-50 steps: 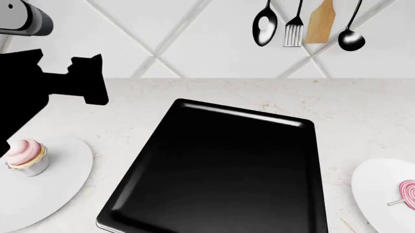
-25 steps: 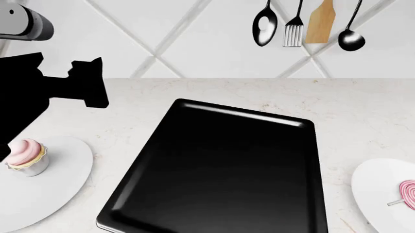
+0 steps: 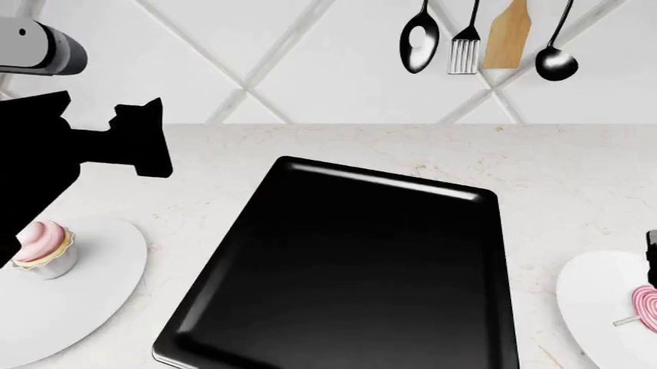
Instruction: Move the dessert items from the plate to the tray.
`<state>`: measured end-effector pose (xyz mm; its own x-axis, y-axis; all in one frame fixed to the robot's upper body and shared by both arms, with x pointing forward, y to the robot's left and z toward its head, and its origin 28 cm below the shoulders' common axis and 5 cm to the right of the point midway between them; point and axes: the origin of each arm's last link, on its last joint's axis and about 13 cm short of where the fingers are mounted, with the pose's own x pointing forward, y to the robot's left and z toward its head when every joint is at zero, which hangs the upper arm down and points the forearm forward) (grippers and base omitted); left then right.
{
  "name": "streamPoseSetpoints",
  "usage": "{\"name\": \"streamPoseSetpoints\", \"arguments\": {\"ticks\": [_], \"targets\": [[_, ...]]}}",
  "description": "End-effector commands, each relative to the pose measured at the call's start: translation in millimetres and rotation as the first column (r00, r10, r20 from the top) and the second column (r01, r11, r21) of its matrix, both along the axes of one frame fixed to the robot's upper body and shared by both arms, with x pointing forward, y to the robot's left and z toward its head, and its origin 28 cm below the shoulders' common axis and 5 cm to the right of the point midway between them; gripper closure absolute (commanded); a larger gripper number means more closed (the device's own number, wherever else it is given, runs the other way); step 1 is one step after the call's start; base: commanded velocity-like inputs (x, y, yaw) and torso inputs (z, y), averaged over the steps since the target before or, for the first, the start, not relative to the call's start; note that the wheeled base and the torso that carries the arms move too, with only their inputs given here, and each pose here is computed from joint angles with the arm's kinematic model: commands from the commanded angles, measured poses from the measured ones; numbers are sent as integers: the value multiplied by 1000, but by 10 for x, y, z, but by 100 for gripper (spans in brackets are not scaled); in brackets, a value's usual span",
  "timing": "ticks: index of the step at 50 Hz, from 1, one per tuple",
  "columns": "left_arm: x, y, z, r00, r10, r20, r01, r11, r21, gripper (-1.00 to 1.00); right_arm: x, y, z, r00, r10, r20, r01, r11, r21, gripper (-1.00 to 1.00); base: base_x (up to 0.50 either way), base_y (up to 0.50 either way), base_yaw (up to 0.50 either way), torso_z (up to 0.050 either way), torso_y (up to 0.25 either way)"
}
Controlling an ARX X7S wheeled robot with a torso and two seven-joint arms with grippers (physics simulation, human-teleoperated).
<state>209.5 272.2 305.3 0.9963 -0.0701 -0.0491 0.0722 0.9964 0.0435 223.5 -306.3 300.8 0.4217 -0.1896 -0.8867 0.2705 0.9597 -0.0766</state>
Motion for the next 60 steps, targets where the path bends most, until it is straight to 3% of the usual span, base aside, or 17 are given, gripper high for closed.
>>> {"name": "streamPoseSetpoints", "arguments": {"ticks": [1,30,60], "targets": [[13,6,-13,1000,0,3,0,1000,-3,-100,29,43,-38,999,21,-42,-22,999,-30,-100,0,0,0,0,0],[23,47,-94,1000,11,-8,-11,1000,-15,-100,163,162,-171,994,77,-79,-80,996,-38,-100,0,0,0,0,0],[20,30,-101,1000,7,-9,-7,1000,-18,-100,90,94,-368,992,69,-104,-74,996,-40,-100,0,0,0,0,0]]}}
